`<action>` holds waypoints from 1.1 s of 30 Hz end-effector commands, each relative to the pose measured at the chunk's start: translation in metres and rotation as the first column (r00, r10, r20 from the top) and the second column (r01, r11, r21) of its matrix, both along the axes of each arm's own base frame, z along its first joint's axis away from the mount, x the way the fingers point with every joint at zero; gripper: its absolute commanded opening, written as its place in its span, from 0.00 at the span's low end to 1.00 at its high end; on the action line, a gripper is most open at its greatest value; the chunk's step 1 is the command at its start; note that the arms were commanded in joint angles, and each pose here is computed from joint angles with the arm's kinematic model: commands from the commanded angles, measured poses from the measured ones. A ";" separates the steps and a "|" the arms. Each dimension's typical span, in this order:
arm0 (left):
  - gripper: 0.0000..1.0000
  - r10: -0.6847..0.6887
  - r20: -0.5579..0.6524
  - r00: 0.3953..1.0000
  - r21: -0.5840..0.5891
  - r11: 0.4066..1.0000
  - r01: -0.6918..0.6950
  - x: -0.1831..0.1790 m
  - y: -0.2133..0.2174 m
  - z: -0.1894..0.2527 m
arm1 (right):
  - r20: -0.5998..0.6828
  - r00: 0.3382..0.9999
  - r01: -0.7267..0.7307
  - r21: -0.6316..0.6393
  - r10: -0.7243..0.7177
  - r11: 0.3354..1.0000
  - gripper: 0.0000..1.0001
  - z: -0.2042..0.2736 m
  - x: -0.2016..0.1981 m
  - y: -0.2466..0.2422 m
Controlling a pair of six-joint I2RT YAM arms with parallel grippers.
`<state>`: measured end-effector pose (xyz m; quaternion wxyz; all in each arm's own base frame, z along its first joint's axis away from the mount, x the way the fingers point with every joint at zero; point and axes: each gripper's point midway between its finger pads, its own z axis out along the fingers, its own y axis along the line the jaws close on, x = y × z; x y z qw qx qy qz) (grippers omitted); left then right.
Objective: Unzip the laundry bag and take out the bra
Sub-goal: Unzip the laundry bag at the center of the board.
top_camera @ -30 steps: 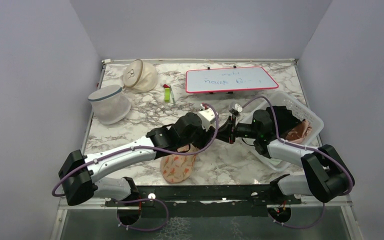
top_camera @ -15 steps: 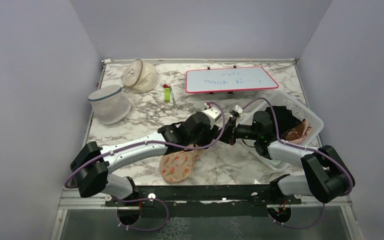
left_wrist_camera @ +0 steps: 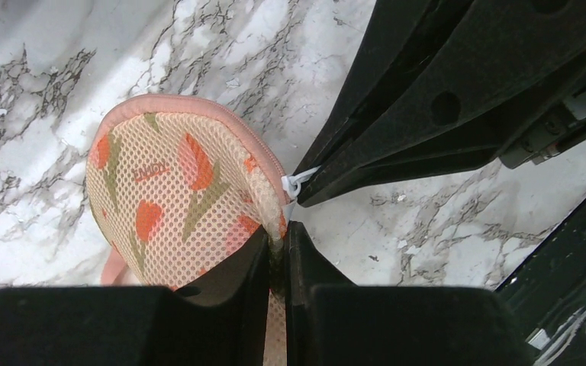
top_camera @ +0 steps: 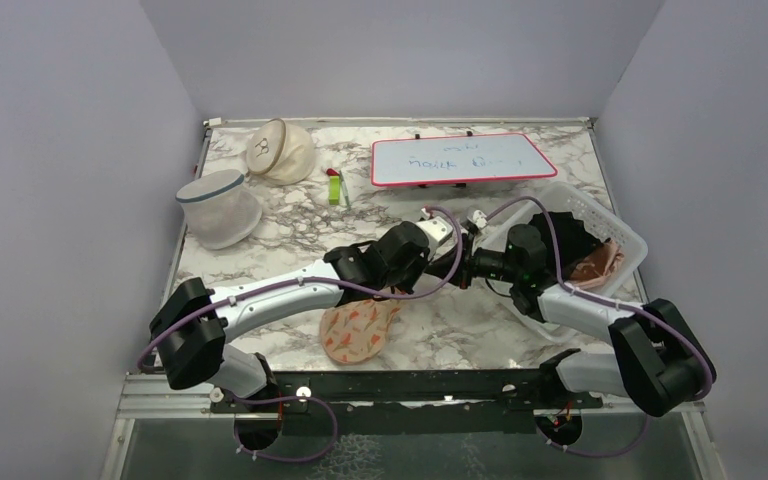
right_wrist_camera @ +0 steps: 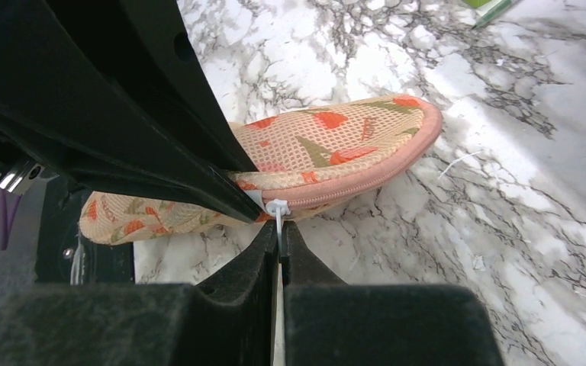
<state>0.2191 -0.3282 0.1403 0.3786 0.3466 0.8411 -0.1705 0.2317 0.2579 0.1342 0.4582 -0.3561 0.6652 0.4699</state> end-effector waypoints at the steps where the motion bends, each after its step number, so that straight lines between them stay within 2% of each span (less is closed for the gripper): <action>1: 0.00 -0.078 0.056 0.995 0.069 0.995 0.074 -0.001 0.012 0.005 | 0.027 0.986 0.165 -0.038 -0.164 0.986 0.01 -0.004 0.020 -0.013; 7: 0.00 -0.278 0.035 0.960 0.079 0.958 0.275 -0.025 0.008 -0.001 | 0.024 0.973 0.231 -0.046 -0.230 0.972 0.01 -0.007 0.029 -0.019; 15: 0.00 -0.398 0.043 0.916 0.060 0.917 0.396 -0.038 -0.001 0.000 | -0.009 0.977 0.212 -0.046 -0.213 0.976 0.01 -0.016 0.031 -0.014; 18: 0.00 -0.460 0.071 0.885 0.070 0.887 0.456 -0.042 -0.006 0.002 | -0.020 0.988 0.150 -0.044 -0.151 0.988 0.01 -0.021 0.027 -0.006; 21: 0.01 -0.537 0.105 0.837 0.090 0.843 0.530 -0.049 -0.006 -0.001 | -0.036 0.988 0.146 -0.046 -0.148 0.988 0.01 -0.024 0.030 -0.004; 25: 0.04 -0.536 0.108 0.837 0.094 0.844 0.529 -0.049 -0.004 -0.004 | -0.010 0.988 0.154 -0.016 -0.154 0.988 0.01 -0.016 0.028 -0.005; 26: 0.08 -0.513 0.095 0.853 0.091 0.858 0.506 -0.048 -0.003 -0.005 | -0.001 0.987 0.163 -0.007 -0.163 0.987 0.01 -0.014 0.027 -0.007; 29: 0.31 -0.445 0.051 0.894 0.064 0.895 0.442 -0.048 0.000 -0.010 | 0.035 0.982 0.186 0.018 -0.186 0.982 0.01 -0.004 0.024 -0.011; 33: 0.50 -0.313 0.036 0.949 -0.030 0.949 0.314 -0.045 0.000 -0.011 | 0.073 0.971 0.226 0.050 -0.229 0.973 0.01 0.007 0.020 -0.019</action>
